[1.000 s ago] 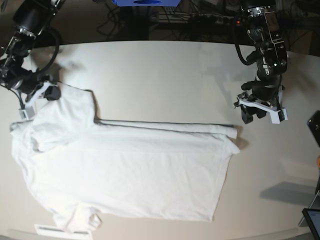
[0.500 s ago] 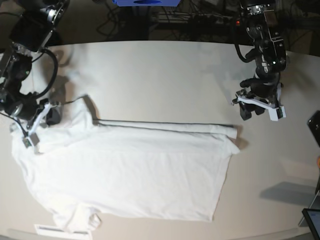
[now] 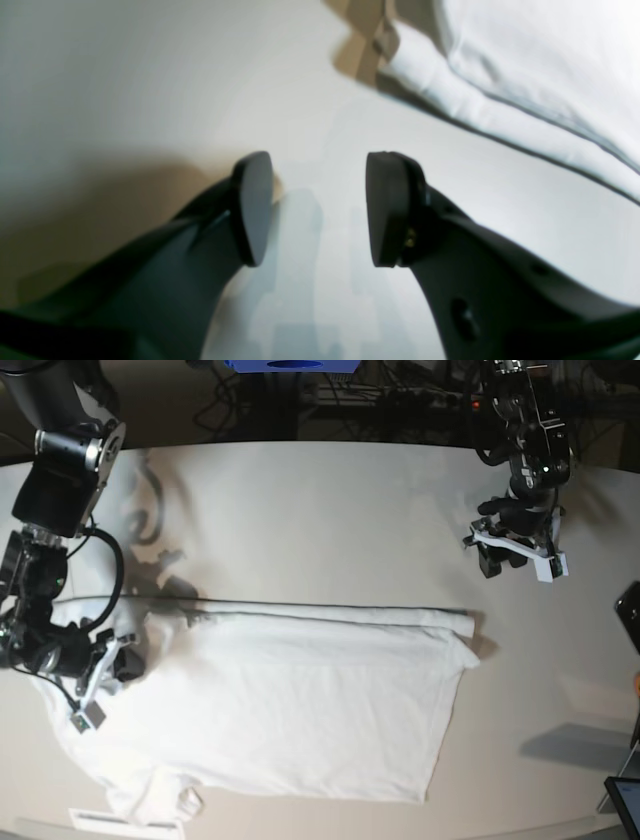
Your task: Fold the T-shirt properly
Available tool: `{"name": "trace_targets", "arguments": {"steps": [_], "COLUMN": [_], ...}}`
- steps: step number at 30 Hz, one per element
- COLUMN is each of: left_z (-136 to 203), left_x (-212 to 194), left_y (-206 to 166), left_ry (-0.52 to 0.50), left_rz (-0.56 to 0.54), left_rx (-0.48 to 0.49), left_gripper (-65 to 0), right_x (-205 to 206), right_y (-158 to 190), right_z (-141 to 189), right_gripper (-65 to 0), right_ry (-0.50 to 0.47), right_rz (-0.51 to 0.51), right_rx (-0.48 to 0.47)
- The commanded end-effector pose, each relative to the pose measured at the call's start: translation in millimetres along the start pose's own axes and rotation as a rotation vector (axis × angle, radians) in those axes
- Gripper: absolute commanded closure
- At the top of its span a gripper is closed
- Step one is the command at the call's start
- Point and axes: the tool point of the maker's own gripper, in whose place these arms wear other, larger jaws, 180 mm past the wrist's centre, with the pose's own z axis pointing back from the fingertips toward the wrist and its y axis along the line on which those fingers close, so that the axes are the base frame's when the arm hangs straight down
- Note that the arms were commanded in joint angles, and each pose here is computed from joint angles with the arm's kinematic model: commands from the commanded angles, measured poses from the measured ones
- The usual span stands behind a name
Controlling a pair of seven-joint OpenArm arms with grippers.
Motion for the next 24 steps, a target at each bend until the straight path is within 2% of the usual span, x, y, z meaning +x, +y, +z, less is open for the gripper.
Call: {"name": "trace_targets", "arguments": {"steps": [1, 7, 21, 24], "left_z": [3.1, 6.4, 9.6, 10.1], "left_x": [13.0, 1.2, -11.4, -13.7], "left_y": [-1.6, 2.2, 4.2, 5.1], "left_ry": [-0.044, -0.018, 0.013, 0.018], "left_rz": [-0.008, -0.010, -0.015, -0.015], "left_rx": [-0.009, 0.000, 0.003, 0.005], "left_gripper": [-29.4, -29.2, -29.2, -25.0], "right_x": [30.4, 52.6, 105.0, 117.1], "right_y": [-4.9, -7.2, 1.6, 0.8], "right_z": [9.7, -0.9, -27.6, -29.4], "right_gripper": [-0.1, -0.1, -0.1, -0.1], "right_ry": [-0.083, -0.078, -0.164, -0.191], "right_rz": [0.031, 0.042, 0.018, 0.007], "right_rx": [-0.009, 0.023, 0.109, 0.118]}}
